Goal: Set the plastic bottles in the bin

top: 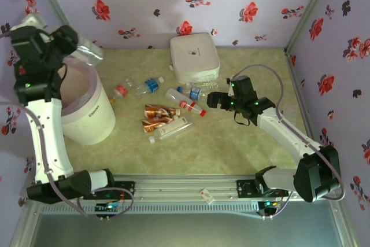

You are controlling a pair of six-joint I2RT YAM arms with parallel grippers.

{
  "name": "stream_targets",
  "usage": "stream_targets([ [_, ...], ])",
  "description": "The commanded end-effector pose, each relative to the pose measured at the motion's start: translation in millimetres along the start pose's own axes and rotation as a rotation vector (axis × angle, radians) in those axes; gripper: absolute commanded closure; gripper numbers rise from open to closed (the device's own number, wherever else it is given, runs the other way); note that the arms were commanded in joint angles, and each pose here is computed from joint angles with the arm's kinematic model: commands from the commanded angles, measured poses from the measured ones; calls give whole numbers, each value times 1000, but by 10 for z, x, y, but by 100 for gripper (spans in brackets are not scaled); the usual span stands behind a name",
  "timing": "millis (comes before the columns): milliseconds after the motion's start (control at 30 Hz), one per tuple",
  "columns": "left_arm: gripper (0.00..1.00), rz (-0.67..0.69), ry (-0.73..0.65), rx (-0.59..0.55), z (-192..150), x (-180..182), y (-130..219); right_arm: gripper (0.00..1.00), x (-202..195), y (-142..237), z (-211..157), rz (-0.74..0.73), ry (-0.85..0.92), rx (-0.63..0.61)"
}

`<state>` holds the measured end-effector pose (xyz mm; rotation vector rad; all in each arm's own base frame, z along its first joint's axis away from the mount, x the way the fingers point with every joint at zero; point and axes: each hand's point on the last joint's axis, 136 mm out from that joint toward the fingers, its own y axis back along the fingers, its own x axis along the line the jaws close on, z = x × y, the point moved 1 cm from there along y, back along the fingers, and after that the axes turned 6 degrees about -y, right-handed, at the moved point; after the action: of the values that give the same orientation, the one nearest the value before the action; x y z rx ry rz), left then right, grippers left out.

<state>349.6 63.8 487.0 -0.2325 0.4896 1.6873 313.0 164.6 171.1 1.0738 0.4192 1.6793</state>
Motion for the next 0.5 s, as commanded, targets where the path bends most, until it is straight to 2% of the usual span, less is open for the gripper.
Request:
stream_targets([
  [0, 85, 100, -2, -47, 213, 303, 183, 1, -80, -75, -17, -23, -31, 7],
  [167, 100, 240, 9, -71, 326, 759, 166, 1, -129, -172, -109, -39, -28, 55],
  [233, 100, 275, -15, -54, 290, 844, 134, 1, -134, -183, -127, -37, -21, 64],
  [367, 100, 323, -74, 51, 72, 1002, -10, 1, -142, -192, -123, -27, -12, 64],
  [467, 100, 366, -165, 164, -229, 1090, -162, 1, -115, -212, -120, 2, -15, 69],
])
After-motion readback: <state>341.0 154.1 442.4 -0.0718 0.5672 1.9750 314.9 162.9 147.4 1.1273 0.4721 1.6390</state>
